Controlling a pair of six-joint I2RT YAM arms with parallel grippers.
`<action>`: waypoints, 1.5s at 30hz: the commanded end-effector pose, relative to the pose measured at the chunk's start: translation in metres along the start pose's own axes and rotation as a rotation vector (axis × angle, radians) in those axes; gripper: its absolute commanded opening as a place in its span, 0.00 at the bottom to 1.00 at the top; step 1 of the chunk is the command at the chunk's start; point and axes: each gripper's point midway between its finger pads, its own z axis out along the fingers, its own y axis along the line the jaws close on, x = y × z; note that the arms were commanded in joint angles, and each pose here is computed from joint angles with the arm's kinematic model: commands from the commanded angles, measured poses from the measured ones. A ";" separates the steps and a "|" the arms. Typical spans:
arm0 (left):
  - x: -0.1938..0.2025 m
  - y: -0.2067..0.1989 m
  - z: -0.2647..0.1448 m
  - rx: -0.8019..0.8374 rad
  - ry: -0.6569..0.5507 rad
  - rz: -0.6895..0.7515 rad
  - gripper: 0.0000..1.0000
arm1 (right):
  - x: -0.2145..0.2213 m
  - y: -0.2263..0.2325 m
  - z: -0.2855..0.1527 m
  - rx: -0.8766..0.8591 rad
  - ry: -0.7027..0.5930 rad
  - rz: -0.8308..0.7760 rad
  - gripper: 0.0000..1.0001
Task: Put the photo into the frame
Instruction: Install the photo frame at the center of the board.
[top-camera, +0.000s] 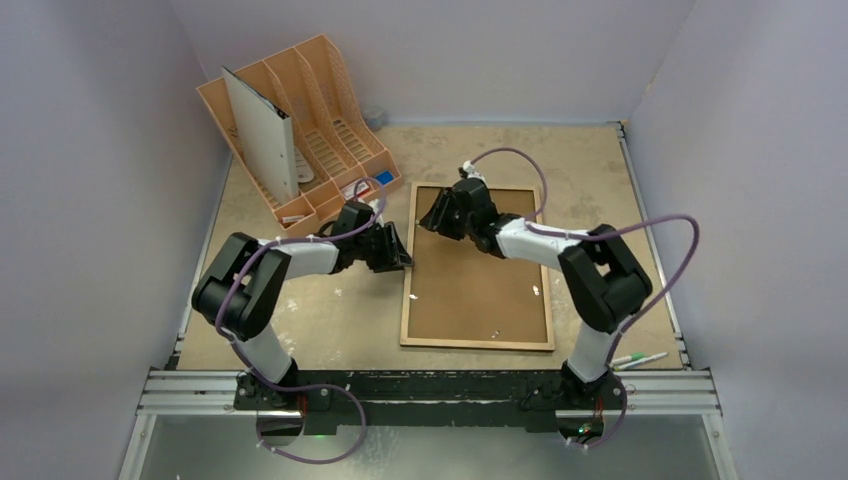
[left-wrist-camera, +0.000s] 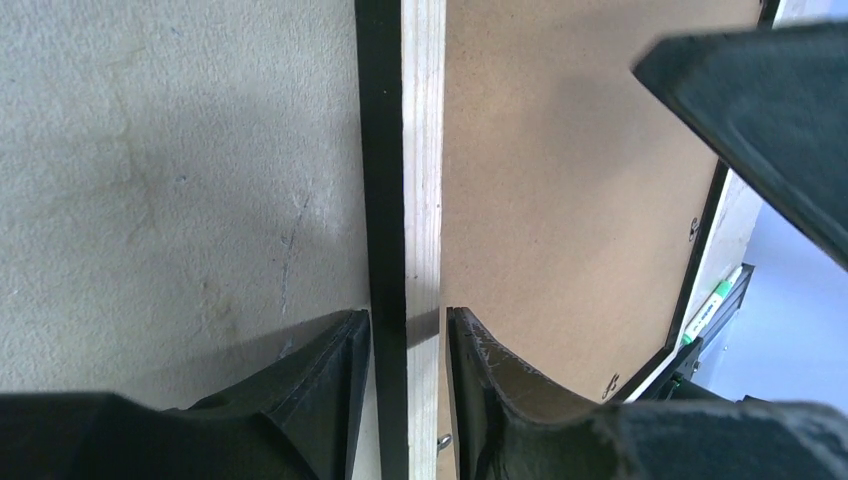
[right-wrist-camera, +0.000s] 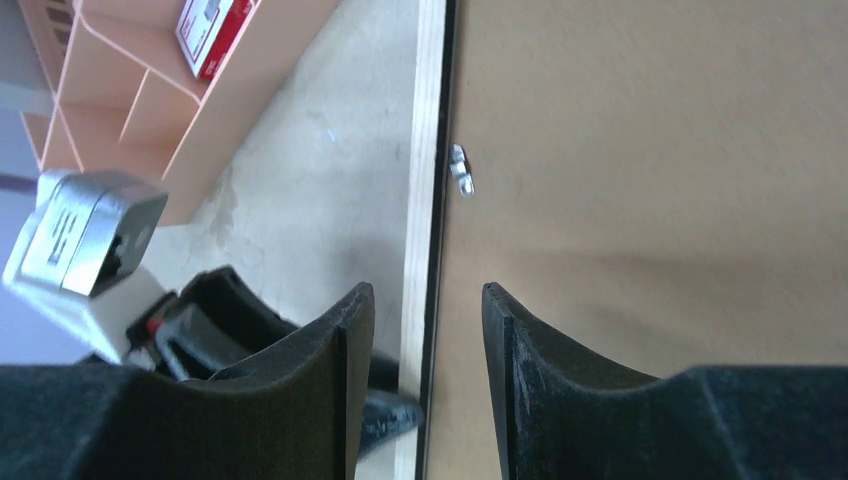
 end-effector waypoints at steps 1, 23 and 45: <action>-0.002 0.008 0.007 -0.032 -0.002 0.001 0.35 | -0.015 0.015 0.028 -0.047 -0.006 -0.058 0.47; -0.004 0.007 0.004 -0.054 0.016 0.011 0.28 | 0.002 0.000 0.081 -0.057 0.053 -0.169 0.47; -0.004 0.012 0.006 -0.079 0.015 0.010 0.27 | 0.033 0.015 0.064 -0.192 0.198 -0.191 0.44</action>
